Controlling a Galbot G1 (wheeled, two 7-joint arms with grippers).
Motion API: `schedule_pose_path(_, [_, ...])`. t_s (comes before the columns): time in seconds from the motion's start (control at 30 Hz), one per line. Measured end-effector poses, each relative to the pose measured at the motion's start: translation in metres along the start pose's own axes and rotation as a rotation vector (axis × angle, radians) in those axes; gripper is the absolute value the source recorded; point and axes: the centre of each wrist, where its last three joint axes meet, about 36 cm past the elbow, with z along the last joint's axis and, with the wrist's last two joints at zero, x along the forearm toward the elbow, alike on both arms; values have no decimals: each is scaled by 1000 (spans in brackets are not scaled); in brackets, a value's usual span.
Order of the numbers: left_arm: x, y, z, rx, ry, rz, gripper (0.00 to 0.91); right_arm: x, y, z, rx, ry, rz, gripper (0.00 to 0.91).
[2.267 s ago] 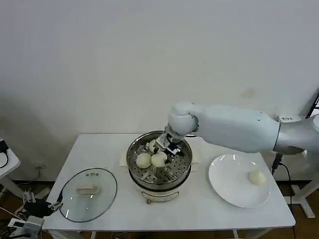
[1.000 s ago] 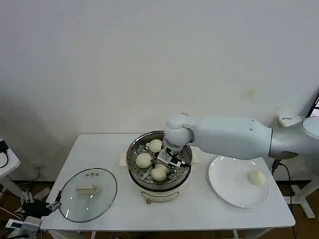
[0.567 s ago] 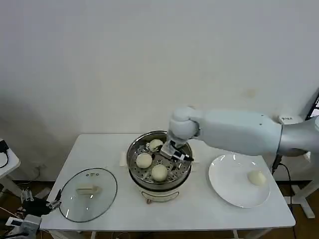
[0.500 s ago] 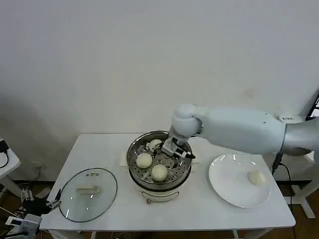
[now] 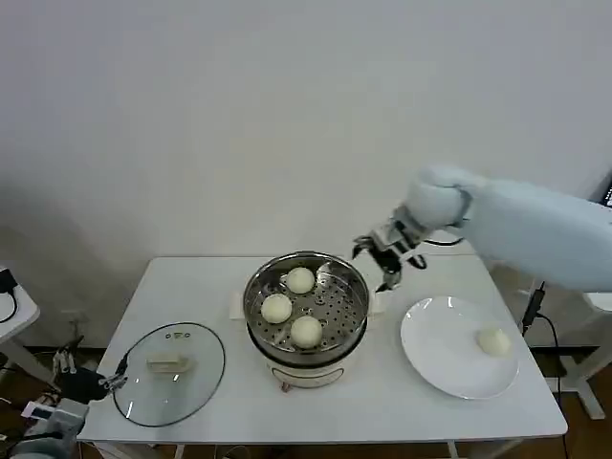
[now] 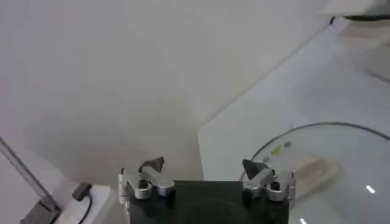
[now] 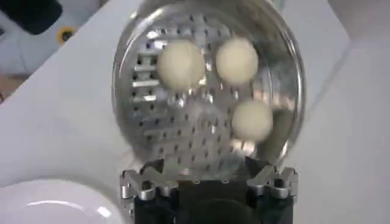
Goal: Take steamed baozi put them in steamer then cover it.
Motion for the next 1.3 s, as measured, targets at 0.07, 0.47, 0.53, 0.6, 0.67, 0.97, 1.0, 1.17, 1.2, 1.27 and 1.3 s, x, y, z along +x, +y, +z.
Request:
schedule_pose_path(0.07, [-2, -1, -3, -3, -9, 7, 907, 2, 14, 21, -59, 18, -3, 907])
schedule_pose_path(0.47, [-10, -9, -8, -13, -27, 39, 907, -9, 102, 115, -282, 159, -45, 907])
schedule_pose_path(0.53, [-9, -9, -7, -14, -27, 40, 907, -16, 113, 124, -306, 176, -54, 907])
schedule_pose_path(0.6, [-9, -10, -7, -16, -25, 43, 907, -23, 124, 131, -326, 188, -65, 907])
schedule_pose_path(0.67, [-9, -11, -7, -18, -24, 45, 907, -30, 135, 139, -346, 201, -77, 907])
schedule_pose_path(0.97, [-9, -16, -7, -23, -23, 54, 907, -55, 164, 169, -411, 250, -97, 907])
schedule_pose_path(1.0, [-9, -16, -6, -23, -21, 55, 907, -57, 166, 173, -417, 255, -98, 907])
schedule_pose_path(1.17, [-9, -15, -2, -26, -10, 54, 907, -68, 170, 189, -452, 279, -99, 907])
schedule_pose_path(1.2, [-9, -14, -2, -26, -9, 53, 907, -70, 171, 191, -456, 283, -101, 907])
schedule_pose_path(1.27, [-9, -14, -1, -24, -6, 53, 907, -75, 172, 196, -466, 292, -105, 907])
schedule_pose_path(1.3, [-10, -15, 0, -23, -4, 53, 907, -78, 173, 198, -470, 296, -108, 907])
